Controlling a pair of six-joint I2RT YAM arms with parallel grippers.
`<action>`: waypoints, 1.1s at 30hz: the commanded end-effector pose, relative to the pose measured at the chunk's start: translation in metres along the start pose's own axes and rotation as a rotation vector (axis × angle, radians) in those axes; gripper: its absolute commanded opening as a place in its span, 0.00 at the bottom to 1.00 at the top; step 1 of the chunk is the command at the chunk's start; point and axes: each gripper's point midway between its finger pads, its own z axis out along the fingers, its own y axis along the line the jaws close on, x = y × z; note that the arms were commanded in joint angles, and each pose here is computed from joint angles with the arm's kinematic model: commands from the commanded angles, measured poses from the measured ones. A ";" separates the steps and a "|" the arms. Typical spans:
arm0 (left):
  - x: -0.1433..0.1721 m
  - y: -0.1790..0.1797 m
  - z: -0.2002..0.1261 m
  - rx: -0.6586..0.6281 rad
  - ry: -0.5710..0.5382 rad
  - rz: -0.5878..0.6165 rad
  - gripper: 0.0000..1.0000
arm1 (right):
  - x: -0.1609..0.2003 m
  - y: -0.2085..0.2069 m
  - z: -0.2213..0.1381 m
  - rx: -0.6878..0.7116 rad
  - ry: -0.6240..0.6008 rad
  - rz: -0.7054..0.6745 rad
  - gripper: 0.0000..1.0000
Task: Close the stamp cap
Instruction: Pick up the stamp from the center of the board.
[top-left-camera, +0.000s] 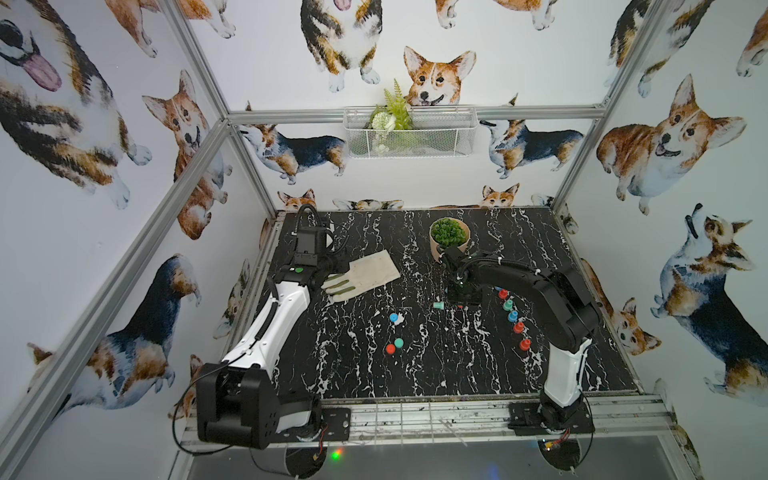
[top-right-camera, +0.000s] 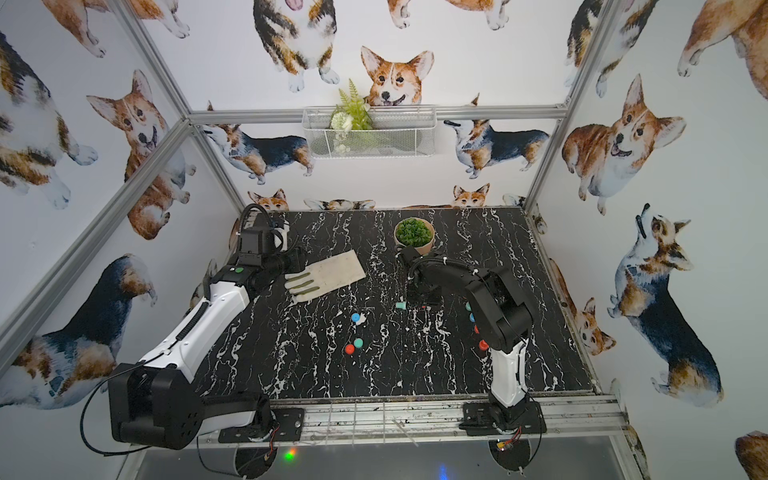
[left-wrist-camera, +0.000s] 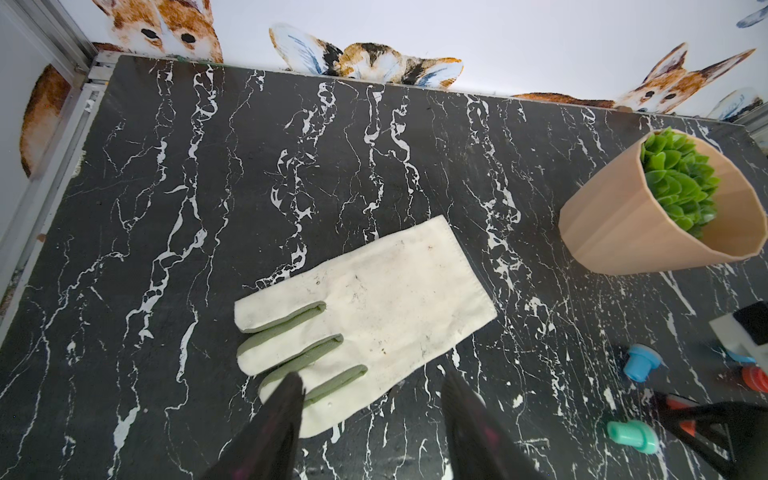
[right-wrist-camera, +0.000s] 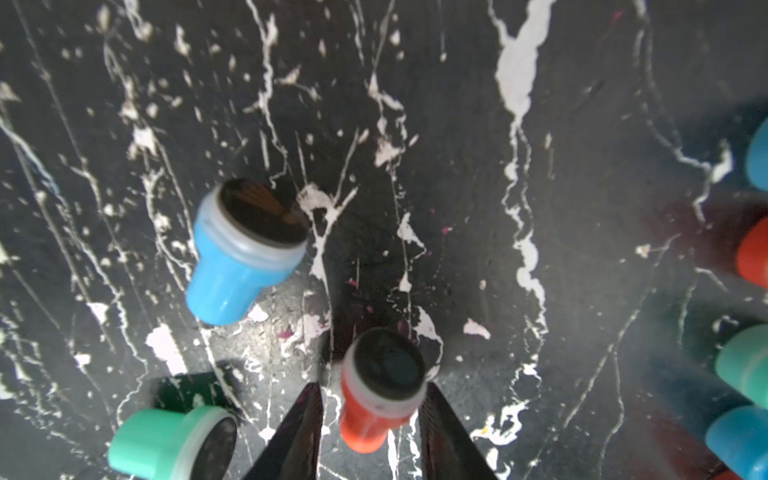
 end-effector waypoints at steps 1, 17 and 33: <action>-0.002 -0.001 0.000 0.004 -0.005 0.008 0.57 | 0.000 0.002 0.001 -0.010 -0.003 0.006 0.38; 0.000 0.000 0.003 0.001 0.004 0.008 0.57 | 0.001 -0.001 0.001 -0.011 -0.017 -0.026 0.16; -0.004 -0.094 -0.010 0.336 0.168 -0.093 0.57 | 0.002 0.049 -0.102 -0.441 -0.241 -0.501 0.11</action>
